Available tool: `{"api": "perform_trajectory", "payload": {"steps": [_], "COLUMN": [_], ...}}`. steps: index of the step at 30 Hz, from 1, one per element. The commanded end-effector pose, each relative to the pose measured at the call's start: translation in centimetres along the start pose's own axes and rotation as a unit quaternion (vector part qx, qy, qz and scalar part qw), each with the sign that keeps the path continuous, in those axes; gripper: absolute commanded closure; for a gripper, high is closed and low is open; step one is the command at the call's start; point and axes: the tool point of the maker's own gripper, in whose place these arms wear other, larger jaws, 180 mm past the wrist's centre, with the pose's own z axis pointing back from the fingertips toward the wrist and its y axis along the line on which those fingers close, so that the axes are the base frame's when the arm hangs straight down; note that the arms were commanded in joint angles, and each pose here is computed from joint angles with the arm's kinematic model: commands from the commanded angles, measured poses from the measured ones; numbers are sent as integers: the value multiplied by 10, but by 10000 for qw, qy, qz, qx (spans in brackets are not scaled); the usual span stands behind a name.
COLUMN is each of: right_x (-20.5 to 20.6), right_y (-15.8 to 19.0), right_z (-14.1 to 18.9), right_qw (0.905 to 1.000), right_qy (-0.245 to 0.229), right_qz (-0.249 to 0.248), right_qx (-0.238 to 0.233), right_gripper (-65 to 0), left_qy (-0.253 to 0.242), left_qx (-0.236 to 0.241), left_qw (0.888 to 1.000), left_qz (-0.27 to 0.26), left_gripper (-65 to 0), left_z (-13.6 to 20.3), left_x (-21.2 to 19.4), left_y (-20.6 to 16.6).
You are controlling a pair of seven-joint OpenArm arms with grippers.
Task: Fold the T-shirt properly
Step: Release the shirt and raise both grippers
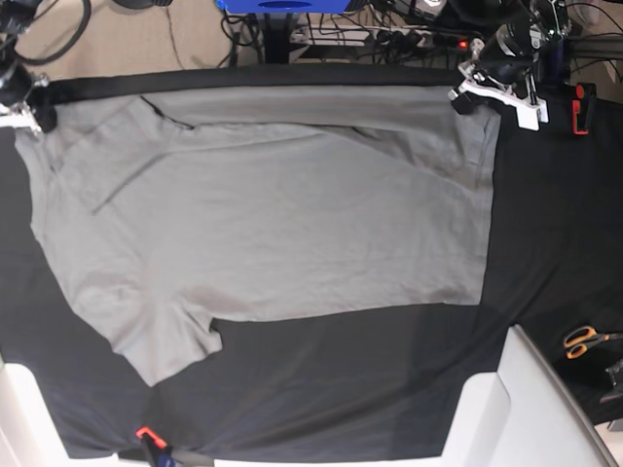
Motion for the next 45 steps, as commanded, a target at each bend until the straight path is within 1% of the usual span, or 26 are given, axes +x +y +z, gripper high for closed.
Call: {"api": "perform_trajectory", "payload": {"steps": [1, 24, 25, 27, 28, 31, 34, 35, 37, 39, 42, 45], "right_x": [15, 13, 13, 14, 14, 11, 11, 10, 13, 23, 49, 73], "right_y": [-3, -5, -5, -4, -4, -7, -9, -10, -10, -11, -17, -19], "right_z": [6, 6, 6, 6, 6, 8, 9, 9, 13, 23, 43, 54], "right_qw": [9998, 9998, 9998, 9998, 9998, 9998, 9998, 9998, 9996, 9988, 9960, 9930], "right_qy": [-145, -124, -124, -129, -135, -116, -122, -112, -160, -334, -793, -1066], "right_qz": [131, 130, 130, 135, 125, 137, 137, 137, 195, 286, 277, 347], "right_qx": [-71, -92, -92, -90, -79, -100, -111, -124, -140, -193, -306, -364], "right_gripper": [0, -5, -23, -80, -125, -273, -410, -434, -438, -438, -438, -438], "left_qy": [-65, 47, 47, 58, 75, 115, -62, -146, -312, -514, -894, -1317], "left_qx": [49, 123, 123, 131, 147, 214, 399, 465, 617, 822, 1170, 1349], "left_qw": [9999, 9999, 9999, 9999, 9999, 9997, 9989, 9984, 9969, 9941, 9870, 9806], "left_qz": [-72, 7, 7, 13, 34, 102, 247, 292, 371, 477, 649, 536], "left_gripper": [0, 0, -13, -125, -186, -326, -418, -444, -482, -500, -499, -492], "left_z": [6, 7, 7, 8, 7, 9, 16, 19, 27, 38, 60, 78], "left_x": [4, -8, -8, -9, -10, -14, -7, -2, 7, 18, 36, 72], "left_y": [5, 11, 11, 12, 13, 19, 34, 39, 51, 67, 95, 108]}}
